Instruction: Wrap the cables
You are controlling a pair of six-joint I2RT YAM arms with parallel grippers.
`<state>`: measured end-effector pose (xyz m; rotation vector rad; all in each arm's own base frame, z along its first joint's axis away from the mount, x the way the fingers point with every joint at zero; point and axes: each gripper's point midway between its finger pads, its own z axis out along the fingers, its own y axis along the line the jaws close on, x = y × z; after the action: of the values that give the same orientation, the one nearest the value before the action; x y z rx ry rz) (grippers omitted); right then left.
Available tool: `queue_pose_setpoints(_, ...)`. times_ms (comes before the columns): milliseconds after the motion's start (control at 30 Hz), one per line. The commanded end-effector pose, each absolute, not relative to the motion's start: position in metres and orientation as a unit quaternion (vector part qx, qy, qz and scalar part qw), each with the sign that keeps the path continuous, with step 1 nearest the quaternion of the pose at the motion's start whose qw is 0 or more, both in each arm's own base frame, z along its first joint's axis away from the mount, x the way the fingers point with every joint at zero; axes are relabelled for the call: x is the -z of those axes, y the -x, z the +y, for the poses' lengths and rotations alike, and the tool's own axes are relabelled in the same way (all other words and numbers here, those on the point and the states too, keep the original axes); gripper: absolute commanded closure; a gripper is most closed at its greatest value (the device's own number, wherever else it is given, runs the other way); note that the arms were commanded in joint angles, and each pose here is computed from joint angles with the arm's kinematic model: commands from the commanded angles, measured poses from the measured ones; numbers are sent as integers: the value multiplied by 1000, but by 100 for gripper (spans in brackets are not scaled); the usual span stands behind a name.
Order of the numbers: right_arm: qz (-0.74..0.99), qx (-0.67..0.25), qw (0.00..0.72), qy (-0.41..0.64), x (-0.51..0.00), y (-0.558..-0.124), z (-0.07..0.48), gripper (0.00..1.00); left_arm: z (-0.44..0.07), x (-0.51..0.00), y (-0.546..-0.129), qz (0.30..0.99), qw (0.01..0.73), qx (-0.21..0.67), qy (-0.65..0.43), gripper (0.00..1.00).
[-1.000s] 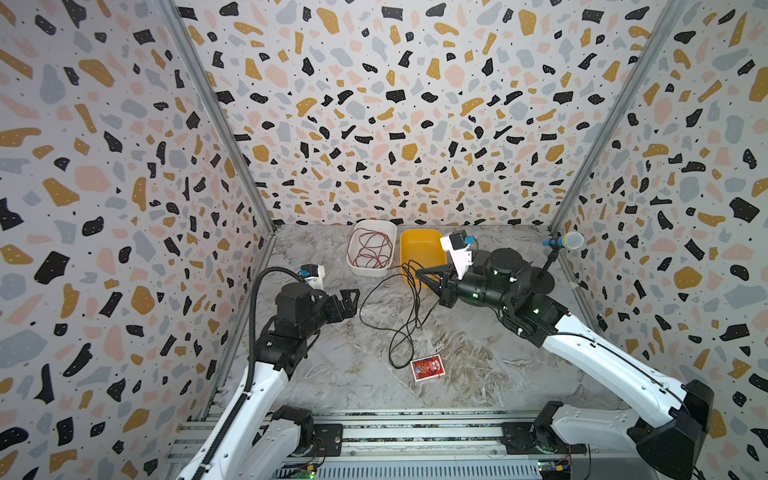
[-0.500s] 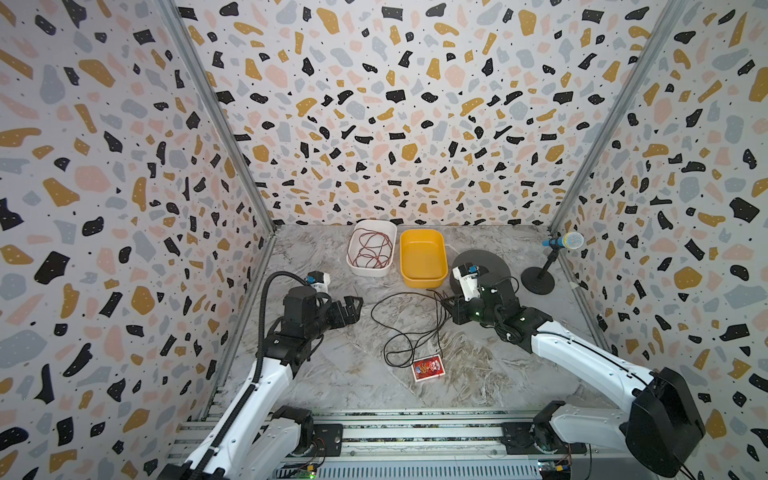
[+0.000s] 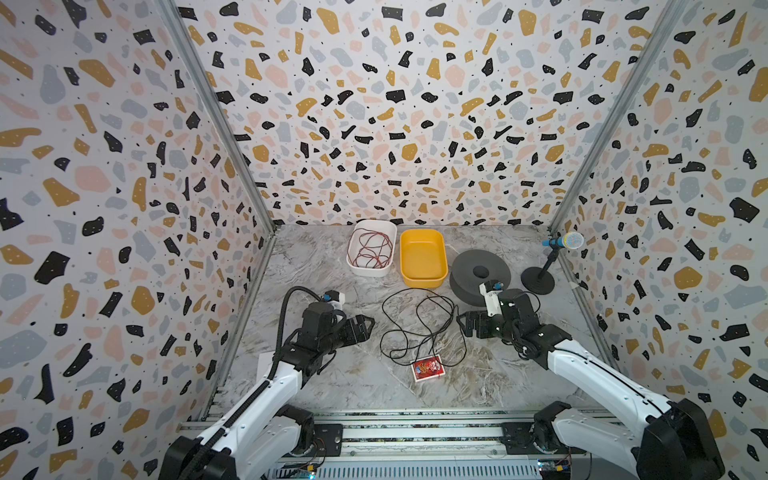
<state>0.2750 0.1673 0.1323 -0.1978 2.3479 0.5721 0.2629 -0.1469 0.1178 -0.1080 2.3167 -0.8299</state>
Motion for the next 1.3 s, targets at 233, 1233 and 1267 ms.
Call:
queue_pose_setpoints(233,917,-171,359,40,-129,-264,139,3,-174,-98,-253,878,321,351,42,28)
queue_pose_setpoints(1233,947,-96,285,109,-94,-300,164,40,-203,-100,-260,903,323,282,-18,97)
queue_pose_setpoints(1267,948,-107,278,112,-88,-299,167,43,-202,-102,-261,904,324,277,-21,99)
